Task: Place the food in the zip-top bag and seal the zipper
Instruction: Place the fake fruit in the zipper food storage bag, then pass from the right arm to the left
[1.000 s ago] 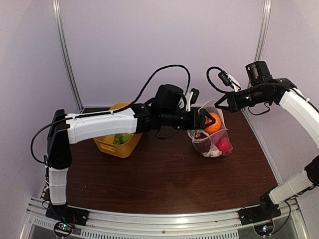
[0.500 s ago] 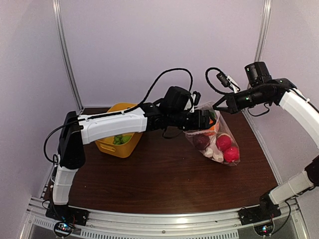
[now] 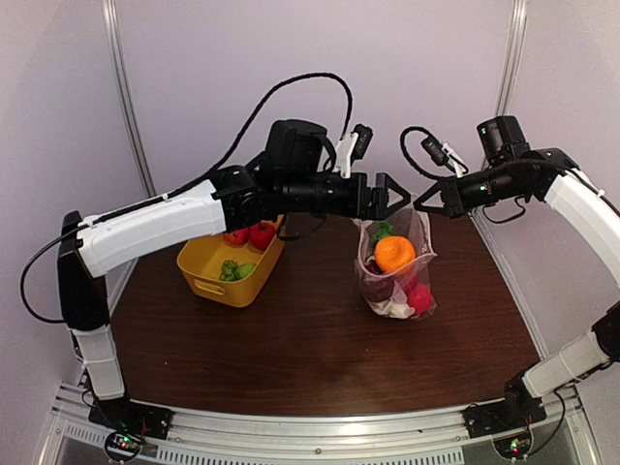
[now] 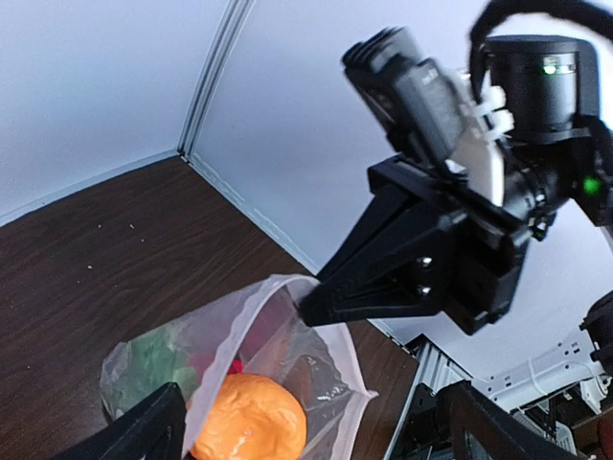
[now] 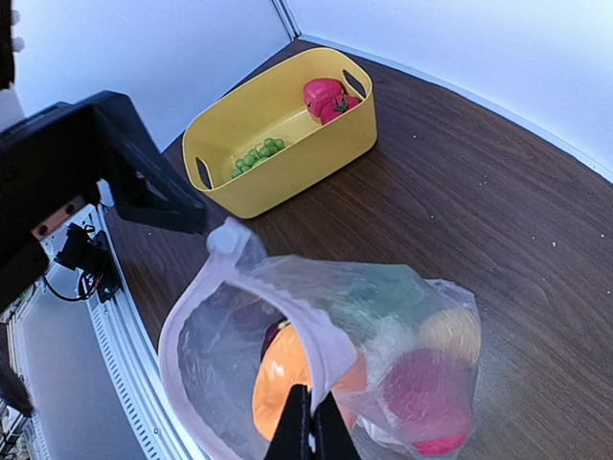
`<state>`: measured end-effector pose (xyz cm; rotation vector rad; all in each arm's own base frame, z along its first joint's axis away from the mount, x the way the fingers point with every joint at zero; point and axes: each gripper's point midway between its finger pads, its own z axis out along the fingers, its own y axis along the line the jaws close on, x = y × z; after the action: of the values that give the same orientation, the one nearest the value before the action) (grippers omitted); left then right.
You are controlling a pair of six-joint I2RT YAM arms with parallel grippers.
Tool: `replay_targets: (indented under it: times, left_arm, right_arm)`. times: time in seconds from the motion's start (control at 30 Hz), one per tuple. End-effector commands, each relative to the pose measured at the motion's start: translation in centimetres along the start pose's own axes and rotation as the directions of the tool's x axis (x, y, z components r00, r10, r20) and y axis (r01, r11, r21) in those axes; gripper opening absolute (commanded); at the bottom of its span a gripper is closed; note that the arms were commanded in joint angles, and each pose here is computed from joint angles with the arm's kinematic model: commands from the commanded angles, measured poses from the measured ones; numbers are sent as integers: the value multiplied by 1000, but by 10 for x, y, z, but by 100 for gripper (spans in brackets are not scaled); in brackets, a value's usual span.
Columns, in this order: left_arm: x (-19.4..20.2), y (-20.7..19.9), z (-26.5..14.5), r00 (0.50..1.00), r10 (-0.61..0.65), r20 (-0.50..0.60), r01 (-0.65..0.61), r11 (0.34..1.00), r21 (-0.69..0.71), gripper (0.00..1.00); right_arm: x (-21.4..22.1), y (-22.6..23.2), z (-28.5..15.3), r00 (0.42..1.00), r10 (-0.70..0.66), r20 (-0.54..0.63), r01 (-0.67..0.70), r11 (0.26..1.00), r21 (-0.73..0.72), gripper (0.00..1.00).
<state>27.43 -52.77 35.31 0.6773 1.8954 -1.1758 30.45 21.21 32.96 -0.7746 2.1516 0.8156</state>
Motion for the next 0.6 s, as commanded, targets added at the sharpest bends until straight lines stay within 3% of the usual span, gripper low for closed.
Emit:
replay_targets:
  times: [0.0, 0.13, 0.23, 0.4, 0.57]
  left_arm:
    - [-12, -18, -34, 994, 107, 30, -109, 992, 59, 98]
    - [4, -19, -67, 955, 296, 25, -297, 953, 66, 94]
    - [49, 5, -82, 889, 453, -67, -451, 892, 44, 92]
    - [104, 27, -98, 812, 562, -156, -557, 827, 82, 85]
    - [128, 54, -92, 743, 643, -188, -649, 760, 36, 82]
  right_arm:
    - [-3, 4, -3, 1000, -27, 14, 27, 1000, -11, 0]
    - [0, 8, -7, 999, -52, 9, 52, 999, -17, 0]
    - [4, 12, -9, 998, -65, 6, 65, 997, -28, 0]
    - [23, 18, -5, 996, -83, -23, 81, 995, -62, 0]
    - [35, 26, -5, 994, -99, -36, 95, 990, -103, 0]
